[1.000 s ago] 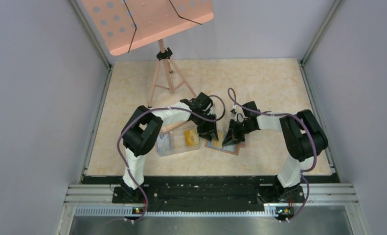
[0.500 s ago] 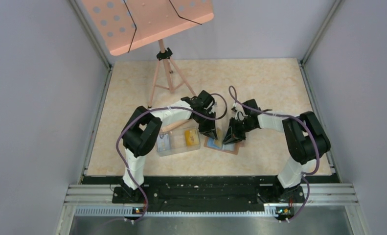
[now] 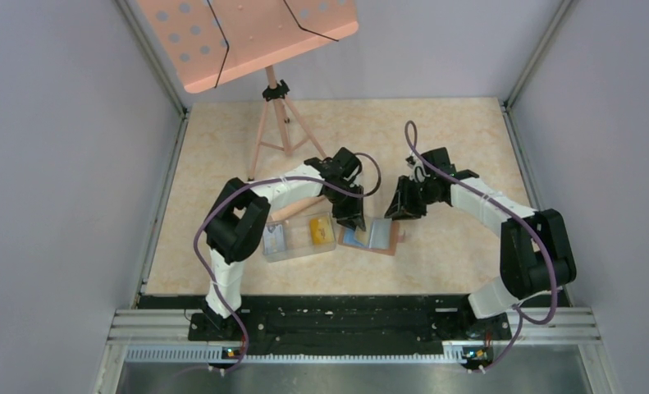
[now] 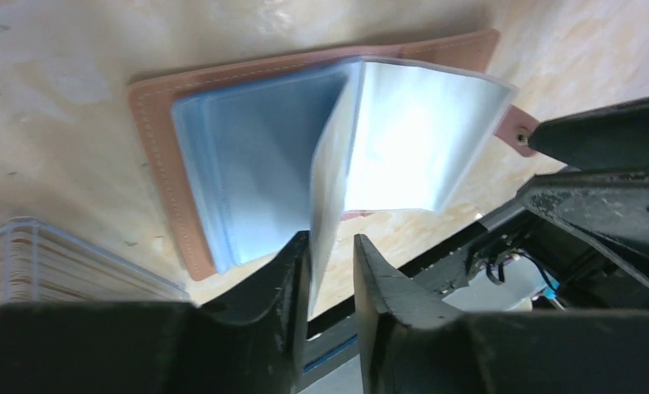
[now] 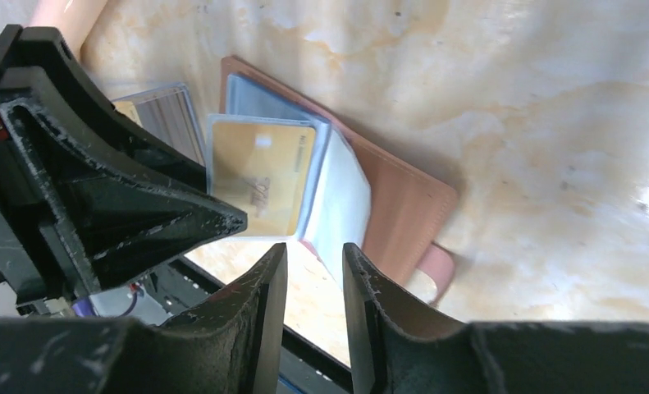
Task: Put the credit cards into the card holder
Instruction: Insert the credit card into the card holder.
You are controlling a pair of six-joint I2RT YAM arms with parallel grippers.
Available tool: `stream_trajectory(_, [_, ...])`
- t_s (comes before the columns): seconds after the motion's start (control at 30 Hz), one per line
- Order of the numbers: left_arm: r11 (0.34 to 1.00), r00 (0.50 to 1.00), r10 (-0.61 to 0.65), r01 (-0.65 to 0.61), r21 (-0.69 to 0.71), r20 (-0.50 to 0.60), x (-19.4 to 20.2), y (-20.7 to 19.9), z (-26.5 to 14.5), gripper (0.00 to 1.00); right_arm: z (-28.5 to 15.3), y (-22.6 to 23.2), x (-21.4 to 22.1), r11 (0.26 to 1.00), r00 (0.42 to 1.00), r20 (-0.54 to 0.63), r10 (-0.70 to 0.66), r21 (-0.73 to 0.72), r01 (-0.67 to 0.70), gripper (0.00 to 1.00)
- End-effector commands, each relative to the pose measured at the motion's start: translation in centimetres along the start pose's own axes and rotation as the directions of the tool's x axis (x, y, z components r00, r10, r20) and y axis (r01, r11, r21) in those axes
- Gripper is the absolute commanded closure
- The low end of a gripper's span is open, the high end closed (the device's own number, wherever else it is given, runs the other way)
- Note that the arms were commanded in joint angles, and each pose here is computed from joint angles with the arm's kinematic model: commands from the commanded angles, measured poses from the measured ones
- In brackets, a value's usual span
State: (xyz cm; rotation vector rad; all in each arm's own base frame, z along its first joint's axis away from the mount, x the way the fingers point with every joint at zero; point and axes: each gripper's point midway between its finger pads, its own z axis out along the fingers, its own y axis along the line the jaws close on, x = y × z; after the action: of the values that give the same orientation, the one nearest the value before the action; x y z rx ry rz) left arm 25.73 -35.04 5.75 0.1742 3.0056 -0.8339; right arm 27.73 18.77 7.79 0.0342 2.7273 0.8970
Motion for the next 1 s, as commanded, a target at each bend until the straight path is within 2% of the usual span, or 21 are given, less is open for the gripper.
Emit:
stream_trajectory(0.0, [0.99,0.998,0.063,-0.065,0.129,0.02,-0.6,-4.4,-0.7,0.67,-2.4,-0.8,-1.7,0.998,0.996,0.091,-0.008,0.067,0.002,0.68])
stream_trajectory(0.23, [0.962,0.995,0.094,-0.088,0.257,-0.013,0.0,-7.3,0.4,0.63,-3.1,-1.9,-1.6,0.993,0.995,0.097,0.006,0.113,-0.017,0.68])
stream_trajectory(0.5, [0.953,0.994,0.098,-0.078,0.293,-0.055,0.7,-7.4,1.9,0.59,-3.1,-1.3,-1.7,0.997,0.996,0.088,-0.011,0.083,0.004,0.67])
stream_trajectory(0.63, [0.944,0.991,0.133,-0.131,0.302,0.015,-0.2,-8.0,0.6,0.58,-2.9,-1.0,-1.2,0.998,0.998,0.061,-0.023,0.057,0.02,0.67])
stream_trajectory(0.77, [0.942,0.979,0.156,-0.188,0.279,0.134,-1.6,-8.1,-1.9,0.56,-2.4,-0.3,-0.9,0.998,0.998,0.037,-0.045,0.039,0.043,0.65])
stream_trajectory(0.97, [0.968,0.945,0.106,-0.169,0.185,0.311,-3.5,-4.3,-6.7,0.54,-1.2,2.0,-0.5,0.996,0.996,-0.006,-0.091,0.007,0.091,0.63])
